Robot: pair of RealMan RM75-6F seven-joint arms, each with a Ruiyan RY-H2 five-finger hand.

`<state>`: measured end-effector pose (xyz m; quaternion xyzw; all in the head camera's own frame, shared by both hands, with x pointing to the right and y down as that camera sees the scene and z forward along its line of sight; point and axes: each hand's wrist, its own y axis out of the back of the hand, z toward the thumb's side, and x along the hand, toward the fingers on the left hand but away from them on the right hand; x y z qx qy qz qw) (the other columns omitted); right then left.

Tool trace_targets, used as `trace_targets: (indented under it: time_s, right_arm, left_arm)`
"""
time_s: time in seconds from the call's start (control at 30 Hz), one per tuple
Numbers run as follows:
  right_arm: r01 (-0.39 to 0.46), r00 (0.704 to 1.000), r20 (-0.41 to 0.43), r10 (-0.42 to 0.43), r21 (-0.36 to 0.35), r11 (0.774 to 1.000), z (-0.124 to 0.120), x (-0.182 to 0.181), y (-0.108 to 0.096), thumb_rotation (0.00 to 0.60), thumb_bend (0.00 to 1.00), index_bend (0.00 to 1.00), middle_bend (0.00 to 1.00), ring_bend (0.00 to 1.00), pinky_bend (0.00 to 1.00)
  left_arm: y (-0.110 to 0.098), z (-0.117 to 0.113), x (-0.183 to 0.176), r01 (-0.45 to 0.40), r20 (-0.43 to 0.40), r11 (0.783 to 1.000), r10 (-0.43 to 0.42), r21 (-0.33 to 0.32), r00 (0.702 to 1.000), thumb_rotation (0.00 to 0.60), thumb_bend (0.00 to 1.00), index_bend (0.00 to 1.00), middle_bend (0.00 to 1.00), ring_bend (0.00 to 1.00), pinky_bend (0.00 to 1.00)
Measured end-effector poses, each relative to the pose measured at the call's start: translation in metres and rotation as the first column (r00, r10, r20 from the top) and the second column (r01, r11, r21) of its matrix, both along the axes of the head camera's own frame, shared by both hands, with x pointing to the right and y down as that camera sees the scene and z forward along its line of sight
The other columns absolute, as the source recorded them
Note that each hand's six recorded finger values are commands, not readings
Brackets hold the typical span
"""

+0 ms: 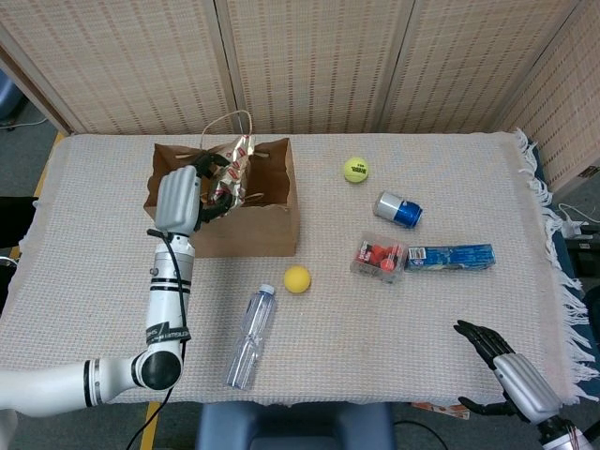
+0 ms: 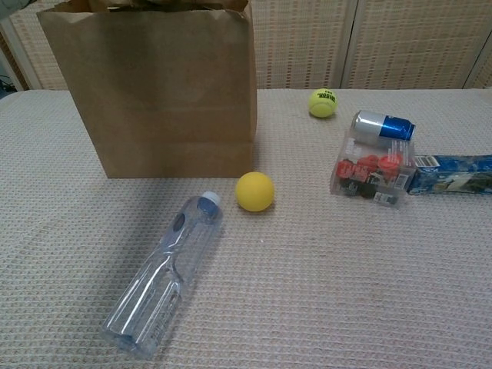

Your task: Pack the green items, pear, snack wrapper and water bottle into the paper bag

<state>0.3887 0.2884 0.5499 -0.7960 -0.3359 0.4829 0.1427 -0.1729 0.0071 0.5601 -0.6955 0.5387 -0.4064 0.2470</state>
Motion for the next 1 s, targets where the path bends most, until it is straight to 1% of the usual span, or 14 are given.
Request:
trace_targets:
  time_s: [0.07,0.1,0.13,0.17,0.23,0.37,0.53,0.73,0.8,0.83,0.87,0.93,1.0]
  right_arm:
    - [0.000,1.000,0.000,0.000,-0.001,1.000,0.000,0.000,0.000,0.600,0.08,0.00,0.00,0.00,0.00]
    - [0.000,1.000,0.000,0.000,-0.001,1.000,0.000,0.000,0.000,0.600,0.08,0.00,0.00,0.00,0.00]
    - [0.000,1.000,0.001,0.000,0.000,1.000,0.000,0.000,0.000,0.600,0.08,0.00,0.00,0.00,0.00]
    - [0.001,1.000,0.001,-0.001,0.000,1.000,-0.001,0.000,0.000,0.600,0.08,0.00,0.00,0.00,0.00]
    - [0.004,1.000,0.000,-0.004,0.001,1.000,-0.001,0.000,0.000,0.600,0.08,0.00,0.00,0.00,0.00]
    - [0.005,1.000,-0.003,-0.005,0.003,1.000,-0.001,0.000,0.001,0.600,0.08,0.00,0.00,0.00,0.00]
    - [0.008,1.000,-0.008,-0.008,0.005,1.000,-0.001,0.000,0.001,0.600,0.08,0.00,0.00,0.00,0.00]
    - [0.008,1.000,-0.011,-0.008,0.007,1.000,0.000,0.001,0.001,0.600,0.08,0.00,0.00,0.00,0.00]
    - [0.007,1.000,-0.010,-0.007,0.009,1.000,-0.001,0.001,0.001,0.600,0.08,0.00,0.00,0.00,0.00]
    - [0.006,1.000,-0.010,-0.006,0.010,1.000,-0.001,0.001,0.001,0.600,0.08,0.00,0.00,0.00,0.00]
    - [0.005,1.000,-0.010,-0.005,0.011,1.000,-0.001,0.001,0.001,0.600,0.08,0.00,0.00,0.00,0.00]
    - [0.004,1.000,-0.010,-0.004,0.012,1.000,-0.001,0.002,0.001,0.600,0.08,0.00,0.00,0.00,0.00]
    - [0.005,1.000,-0.010,-0.005,0.013,1.000,0.000,0.002,0.001,0.600,0.08,0.00,0.00,0.00,0.00]
  left_arm:
    - [0.005,0.009,0.008,-0.051,0.021,0.998,0.051,-0.034,0.998,0.600,0.45,0.28,0.18,0.19,0.40]
    - [0.006,0.011,0.010,-0.064,0.029,0.997,0.065,-0.044,0.997,0.600,0.43,0.19,0.09,0.09,0.32]
    - [0.006,0.013,0.012,-0.074,0.034,0.996,0.076,-0.051,0.997,0.600,0.41,0.12,0.02,0.03,0.26]
    - [0.006,0.014,0.014,-0.085,0.038,0.995,0.088,-0.056,0.995,0.600,0.40,0.08,0.00,0.01,0.24]
    - [0.006,0.012,0.016,-0.095,0.038,0.994,0.097,-0.049,0.995,0.600,0.39,0.05,0.00,0.00,0.22]
    - [0.005,0.006,0.020,-0.104,0.011,0.994,0.104,-0.020,0.995,0.600,0.39,0.03,0.00,0.00,0.22]
    - [0.006,-0.001,0.020,-0.113,0.000,0.994,0.113,0.008,0.994,0.600,0.39,0.02,0.00,0.00,0.22]
    - [0.011,-0.008,0.010,-0.113,-0.011,0.994,0.113,0.013,0.994,0.600,0.39,0.05,0.00,0.00,0.22]
    - [0.014,-0.011,0.003,-0.108,-0.015,0.994,0.108,0.019,0.994,0.600,0.42,0.10,0.00,0.01,0.24]
    - [0.015,-0.013,-0.001,-0.105,-0.017,0.994,0.105,0.024,0.994,0.600,0.44,0.13,0.01,0.03,0.26]
    - [0.017,-0.014,-0.005,-0.101,-0.020,0.994,0.102,0.031,0.995,0.600,0.47,0.20,0.06,0.08,0.30]
    - [0.019,-0.017,-0.012,-0.094,-0.021,0.994,0.095,0.049,0.995,0.600,0.52,0.36,0.18,0.20,0.40]
    - [0.024,-0.021,-0.025,-0.083,-0.018,0.994,0.085,0.073,0.996,0.600,0.54,0.48,0.30,0.30,0.49]
